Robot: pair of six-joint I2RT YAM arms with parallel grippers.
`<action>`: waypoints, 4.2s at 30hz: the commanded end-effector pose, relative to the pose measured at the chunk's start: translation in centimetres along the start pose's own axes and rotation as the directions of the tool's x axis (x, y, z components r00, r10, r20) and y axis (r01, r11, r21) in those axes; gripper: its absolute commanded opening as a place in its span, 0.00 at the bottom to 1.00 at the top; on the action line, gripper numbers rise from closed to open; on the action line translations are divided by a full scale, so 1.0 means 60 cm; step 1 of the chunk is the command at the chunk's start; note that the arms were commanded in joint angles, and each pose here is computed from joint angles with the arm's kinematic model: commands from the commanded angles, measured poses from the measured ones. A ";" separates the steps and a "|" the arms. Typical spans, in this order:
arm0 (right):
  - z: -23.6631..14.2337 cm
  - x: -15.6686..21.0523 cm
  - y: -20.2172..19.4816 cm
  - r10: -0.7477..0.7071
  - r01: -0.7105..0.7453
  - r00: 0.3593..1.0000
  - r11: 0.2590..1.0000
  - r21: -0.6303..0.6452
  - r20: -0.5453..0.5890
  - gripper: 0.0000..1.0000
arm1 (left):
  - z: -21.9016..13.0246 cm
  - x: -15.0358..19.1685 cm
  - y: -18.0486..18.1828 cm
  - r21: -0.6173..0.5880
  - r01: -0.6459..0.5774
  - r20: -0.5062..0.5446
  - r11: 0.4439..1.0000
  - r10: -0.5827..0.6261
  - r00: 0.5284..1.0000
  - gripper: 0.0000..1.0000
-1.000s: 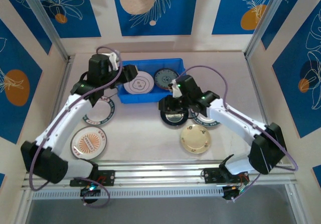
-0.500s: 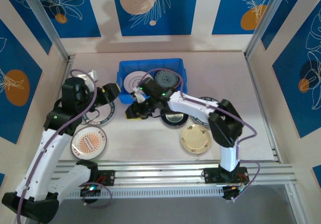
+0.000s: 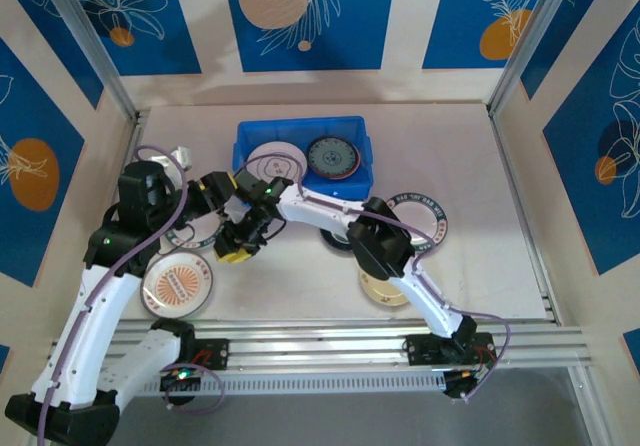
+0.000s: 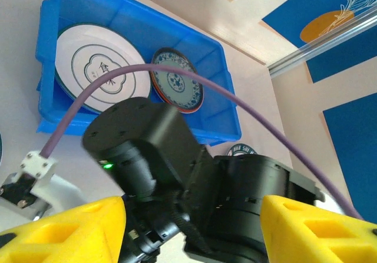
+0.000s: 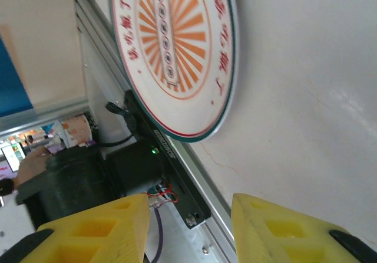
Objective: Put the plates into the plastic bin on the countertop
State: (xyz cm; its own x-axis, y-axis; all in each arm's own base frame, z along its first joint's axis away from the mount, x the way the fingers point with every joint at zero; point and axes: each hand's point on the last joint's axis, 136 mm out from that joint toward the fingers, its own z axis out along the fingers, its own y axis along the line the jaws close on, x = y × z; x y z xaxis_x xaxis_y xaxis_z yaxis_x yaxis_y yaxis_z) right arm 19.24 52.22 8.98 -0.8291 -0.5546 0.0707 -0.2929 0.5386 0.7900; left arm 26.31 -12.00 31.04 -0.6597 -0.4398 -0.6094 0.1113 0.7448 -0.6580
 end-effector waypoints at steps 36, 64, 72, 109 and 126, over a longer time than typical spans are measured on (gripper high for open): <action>0.111 -0.024 -0.022 0.111 -0.115 0.986 0.993 -0.023 -0.128 0.33 | 0.019 0.042 0.038 0.027 0.020 0.001 0.999 -0.020 1.000 0.63; 0.131 -0.032 -0.037 0.153 -0.157 0.977 0.987 -0.019 -0.147 0.15 | 0.037 0.060 0.069 -0.018 0.027 -0.017 0.999 -0.027 0.999 0.64; 0.105 -0.031 -0.036 0.109 -0.107 0.991 0.994 0.025 -0.082 0.00 | 0.036 0.052 0.064 -0.019 0.013 -0.017 1.000 -0.013 1.000 0.64; -0.338 0.147 0.031 0.002 -0.017 0.948 0.999 0.044 0.320 0.00 | 0.021 -0.040 0.032 -0.017 -0.059 0.070 0.998 0.060 0.996 0.64; -0.501 0.109 0.109 0.052 0.073 0.875 0.969 -0.238 0.481 0.00 | 0.092 -0.017 0.010 0.238 0.088 -0.039 0.967 -0.081 0.996 0.46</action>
State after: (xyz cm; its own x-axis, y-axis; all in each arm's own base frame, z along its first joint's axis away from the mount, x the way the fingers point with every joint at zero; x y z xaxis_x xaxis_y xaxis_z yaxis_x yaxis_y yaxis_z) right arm 26.21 32.20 29.79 -0.9797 -0.1194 -0.1609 -0.1978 0.4477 0.8720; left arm 30.30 -12.92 26.65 -0.7112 -0.4581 -0.5332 0.1411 0.6500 -0.7467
